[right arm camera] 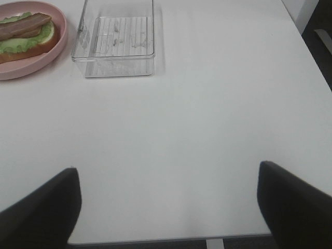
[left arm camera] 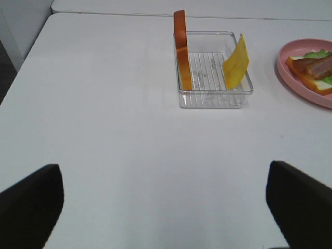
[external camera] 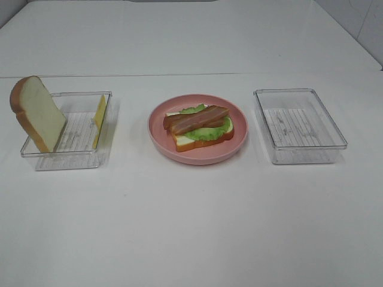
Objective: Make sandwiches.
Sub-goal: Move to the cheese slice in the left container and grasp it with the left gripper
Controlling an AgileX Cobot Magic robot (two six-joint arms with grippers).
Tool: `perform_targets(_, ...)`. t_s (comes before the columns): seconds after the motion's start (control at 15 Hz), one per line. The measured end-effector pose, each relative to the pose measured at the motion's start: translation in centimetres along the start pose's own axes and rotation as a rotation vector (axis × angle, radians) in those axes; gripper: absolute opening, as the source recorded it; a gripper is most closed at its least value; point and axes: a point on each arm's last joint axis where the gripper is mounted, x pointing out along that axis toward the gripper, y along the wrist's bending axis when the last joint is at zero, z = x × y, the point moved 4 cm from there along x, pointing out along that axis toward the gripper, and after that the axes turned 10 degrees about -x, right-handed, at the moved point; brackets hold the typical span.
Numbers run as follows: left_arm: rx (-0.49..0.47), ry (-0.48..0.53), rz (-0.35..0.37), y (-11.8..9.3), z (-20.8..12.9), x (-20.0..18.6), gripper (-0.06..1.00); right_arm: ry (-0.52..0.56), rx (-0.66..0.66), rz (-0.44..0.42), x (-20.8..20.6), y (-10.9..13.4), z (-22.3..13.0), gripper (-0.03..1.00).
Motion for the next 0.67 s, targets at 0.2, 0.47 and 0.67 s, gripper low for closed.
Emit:
perform_targets(0.2,0.0,0.0,0.0,0.0,0.0,0.0,0.98,0.0,0.0,0.0,0.0,0.0,0.0,0.9)
perform_targets(0.47,0.0,0.0,0.0,0.0,0.0,0.0,0.98,0.0,0.0,0.0,0.0,0.0,0.0,0.9)
perform_targets(0.67,0.0,0.0,0.0,0.0,0.0,0.0,0.98,0.0,0.0,0.001,0.0,0.01,0.0,0.9)
